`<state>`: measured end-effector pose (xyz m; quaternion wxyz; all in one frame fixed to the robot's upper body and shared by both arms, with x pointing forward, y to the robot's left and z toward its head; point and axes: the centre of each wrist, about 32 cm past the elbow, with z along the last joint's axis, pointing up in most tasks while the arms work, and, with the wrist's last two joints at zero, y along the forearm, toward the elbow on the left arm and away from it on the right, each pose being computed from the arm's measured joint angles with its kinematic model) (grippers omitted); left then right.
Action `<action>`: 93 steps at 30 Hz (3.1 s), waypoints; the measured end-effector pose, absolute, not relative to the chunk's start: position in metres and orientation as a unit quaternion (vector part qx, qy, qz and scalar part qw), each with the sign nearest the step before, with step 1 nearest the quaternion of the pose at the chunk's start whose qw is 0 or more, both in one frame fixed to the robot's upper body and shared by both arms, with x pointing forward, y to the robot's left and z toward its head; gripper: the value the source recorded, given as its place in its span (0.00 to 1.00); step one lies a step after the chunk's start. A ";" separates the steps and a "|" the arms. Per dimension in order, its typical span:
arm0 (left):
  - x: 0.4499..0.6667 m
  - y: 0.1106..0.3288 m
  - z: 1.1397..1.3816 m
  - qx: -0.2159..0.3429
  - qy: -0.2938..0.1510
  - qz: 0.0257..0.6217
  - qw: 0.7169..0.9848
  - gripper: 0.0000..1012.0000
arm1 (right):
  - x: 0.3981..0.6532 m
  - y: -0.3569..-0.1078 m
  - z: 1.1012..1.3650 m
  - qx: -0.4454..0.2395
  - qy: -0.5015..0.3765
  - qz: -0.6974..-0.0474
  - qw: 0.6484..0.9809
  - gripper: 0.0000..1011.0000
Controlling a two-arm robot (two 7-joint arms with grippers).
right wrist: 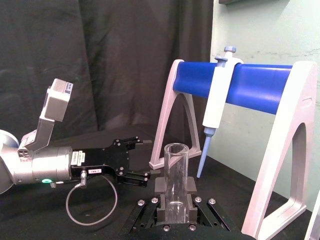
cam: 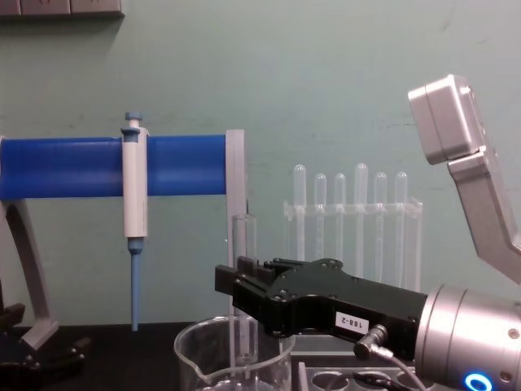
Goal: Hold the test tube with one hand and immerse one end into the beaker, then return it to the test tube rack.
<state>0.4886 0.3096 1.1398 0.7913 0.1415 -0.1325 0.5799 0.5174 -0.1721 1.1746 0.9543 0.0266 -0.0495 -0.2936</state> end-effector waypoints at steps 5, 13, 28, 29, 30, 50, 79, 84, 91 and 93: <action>0.489 0.310 1.140 0.141 -0.132 0.580 0.791 0.99 | 0.517 -0.172 1.175 0.027 -0.050 -0.294 0.954 0.22; 0.489 0.310 1.140 0.141 -0.132 0.580 0.791 0.99 | 0.517 -0.172 1.175 0.027 -0.050 -0.294 0.954 0.22; 0.489 0.310 1.140 0.141 -0.132 0.580 0.791 0.99 | 0.517 -0.172 1.175 0.027 -0.050 -0.294 0.954 0.22; 0.489 0.310 1.140 0.141 -0.132 0.580 0.791 0.99 | 0.517 -0.172 1.175 0.027 -0.050 -0.294 0.954 0.22; 0.489 0.310 1.140 0.142 -0.132 0.580 0.791 0.99 | 0.517 -0.172 1.175 0.027 -0.050 -0.294 0.954 0.22; 0.489 0.310 1.140 0.141 -0.132 0.580 0.791 0.99 | 0.517 -0.172 1.175 0.027 -0.050 -0.294 0.954 0.22; 0.489 0.310 1.140 0.141 -0.132 0.580 0.791 0.99 | 0.517 -0.172 1.175 0.027 -0.050 -0.294 0.954 0.22; 0.489 0.310 1.140 0.141 -0.132 0.580 0.791 0.99 | 0.517 -0.172 1.175 0.027 -0.050 -0.294 0.954 0.22; 0.489 0.310 1.140 0.141 -0.132 0.580 0.791 0.99 | 0.517 -0.172 1.175 0.027 -0.050 -0.294 0.954 0.22; 0.489 0.310 1.140 0.141 -0.132 0.580 0.791 0.99 | 0.517 -0.172 1.175 0.027 -0.050 -0.294 0.954 0.22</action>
